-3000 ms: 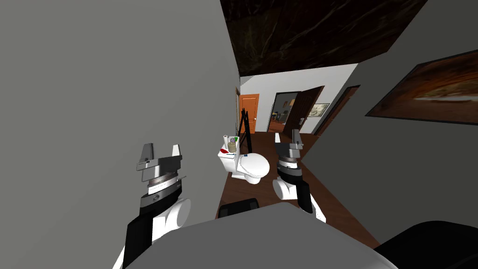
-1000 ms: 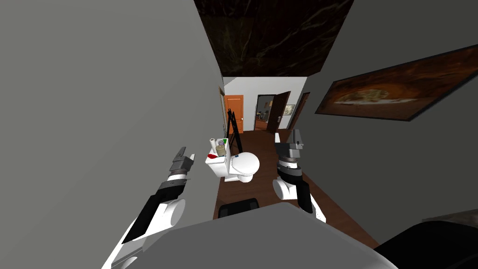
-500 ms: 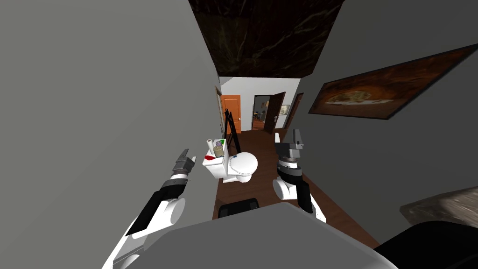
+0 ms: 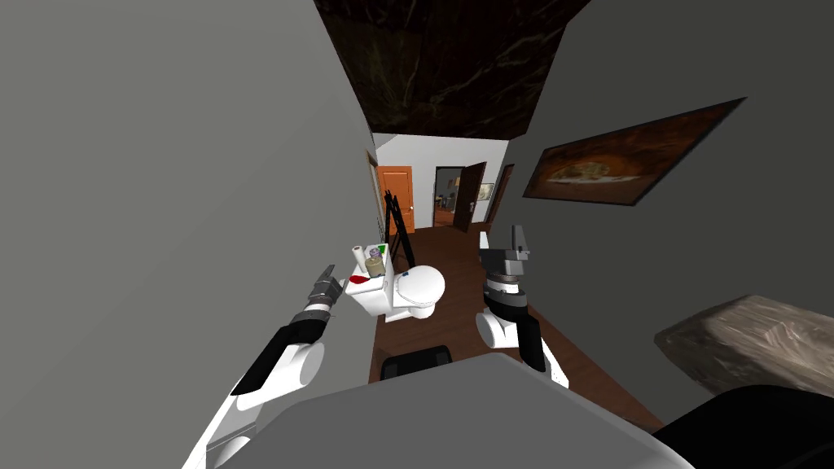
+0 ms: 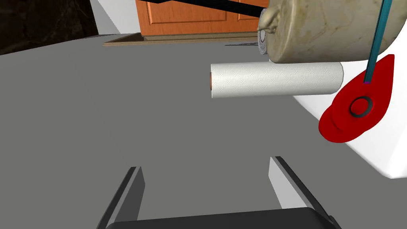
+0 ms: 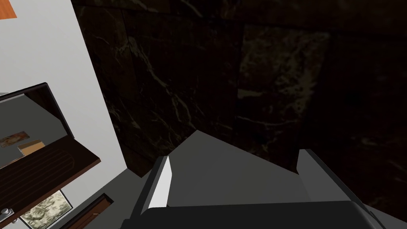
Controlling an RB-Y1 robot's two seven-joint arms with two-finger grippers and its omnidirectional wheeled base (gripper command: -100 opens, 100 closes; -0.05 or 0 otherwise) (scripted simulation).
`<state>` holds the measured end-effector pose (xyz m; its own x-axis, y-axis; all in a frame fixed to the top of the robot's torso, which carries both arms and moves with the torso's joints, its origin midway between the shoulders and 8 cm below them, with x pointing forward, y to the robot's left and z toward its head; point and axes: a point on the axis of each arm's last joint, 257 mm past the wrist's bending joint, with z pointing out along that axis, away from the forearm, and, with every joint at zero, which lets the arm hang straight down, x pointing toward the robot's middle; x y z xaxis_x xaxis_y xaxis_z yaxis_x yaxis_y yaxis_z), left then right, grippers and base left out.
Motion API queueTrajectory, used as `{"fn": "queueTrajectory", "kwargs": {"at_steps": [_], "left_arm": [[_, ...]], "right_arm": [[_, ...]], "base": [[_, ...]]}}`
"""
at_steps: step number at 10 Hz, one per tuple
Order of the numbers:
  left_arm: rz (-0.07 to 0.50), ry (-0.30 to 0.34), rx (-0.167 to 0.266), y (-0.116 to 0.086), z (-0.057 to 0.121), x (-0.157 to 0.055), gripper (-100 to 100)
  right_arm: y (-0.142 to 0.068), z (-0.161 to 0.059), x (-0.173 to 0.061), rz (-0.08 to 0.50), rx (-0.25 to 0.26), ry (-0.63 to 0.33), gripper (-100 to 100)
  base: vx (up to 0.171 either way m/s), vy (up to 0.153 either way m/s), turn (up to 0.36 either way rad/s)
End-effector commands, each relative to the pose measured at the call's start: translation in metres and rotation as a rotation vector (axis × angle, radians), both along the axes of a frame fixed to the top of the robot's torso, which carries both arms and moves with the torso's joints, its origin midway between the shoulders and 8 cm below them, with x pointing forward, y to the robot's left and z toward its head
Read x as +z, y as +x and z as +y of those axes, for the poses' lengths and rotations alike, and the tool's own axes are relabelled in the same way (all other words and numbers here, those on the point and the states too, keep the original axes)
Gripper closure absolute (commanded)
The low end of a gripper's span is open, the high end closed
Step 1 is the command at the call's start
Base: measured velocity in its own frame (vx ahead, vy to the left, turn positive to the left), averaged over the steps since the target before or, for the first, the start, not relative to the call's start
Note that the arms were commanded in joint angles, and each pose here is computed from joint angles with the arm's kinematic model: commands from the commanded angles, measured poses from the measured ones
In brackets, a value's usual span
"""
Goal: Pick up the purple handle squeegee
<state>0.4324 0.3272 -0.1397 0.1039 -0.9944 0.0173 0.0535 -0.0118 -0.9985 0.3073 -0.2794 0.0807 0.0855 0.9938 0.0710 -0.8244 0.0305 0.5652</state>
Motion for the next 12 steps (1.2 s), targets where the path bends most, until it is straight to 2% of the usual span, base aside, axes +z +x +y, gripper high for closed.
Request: {"fn": "queueTrajectory", "kwargs": {"at_steps": [1, 2, 5, 6, 9, 10, 12], "left_arm": [[0.054, -0.016, 0.003, 0.001, 0.003, -0.016, -100], [0.06, -0.016, 0.003, 0.001, 0.003, -0.018, -100], [0.164, -0.046, 0.006, 0.002, 0.006, -0.05, -100], [0.176, -0.048, 0.005, 0.002, 0.006, -0.053, -100], [0.283, -0.084, 0.006, 0.0, 0.006, -0.086, -100], [0.295, -0.085, 0.004, -0.001, 0.006, -0.089, -100], [0.365, -0.114, 0.003, -0.004, 0.004, -0.111, -100]], "right_arm": [[0.0, 0.0, 0.0, 0.0, 0.0, 0.0, 0], [0.0, 0.0, 0.0, 0.0, 0.0, 0.0, 0], [0.0, 0.0, 0.0, 0.0, 0.0, 0.0, 0], [0.0, 0.0, 0.0, 0.0, 0.0, 0.0, 0], [0.0, 0.0, 0.0, 0.0, 0.0, 0.0, 0], [0.0, 0.0, 0.0, 0.0, 0.0, 0.0, 0], [0.0, 0.0, 0.0, 0.0, 0.0, 0.0, 0]], "base": [[0.016, 0.007, -0.148], [0.01, 0.007, -0.05], [0.01, 0.006, -0.142], [0.009, 0.008, -0.056], [0.013, 0.006, -0.156], [0.016, 0.01, -0.05], [0.017, 0.008, -0.142]]}}
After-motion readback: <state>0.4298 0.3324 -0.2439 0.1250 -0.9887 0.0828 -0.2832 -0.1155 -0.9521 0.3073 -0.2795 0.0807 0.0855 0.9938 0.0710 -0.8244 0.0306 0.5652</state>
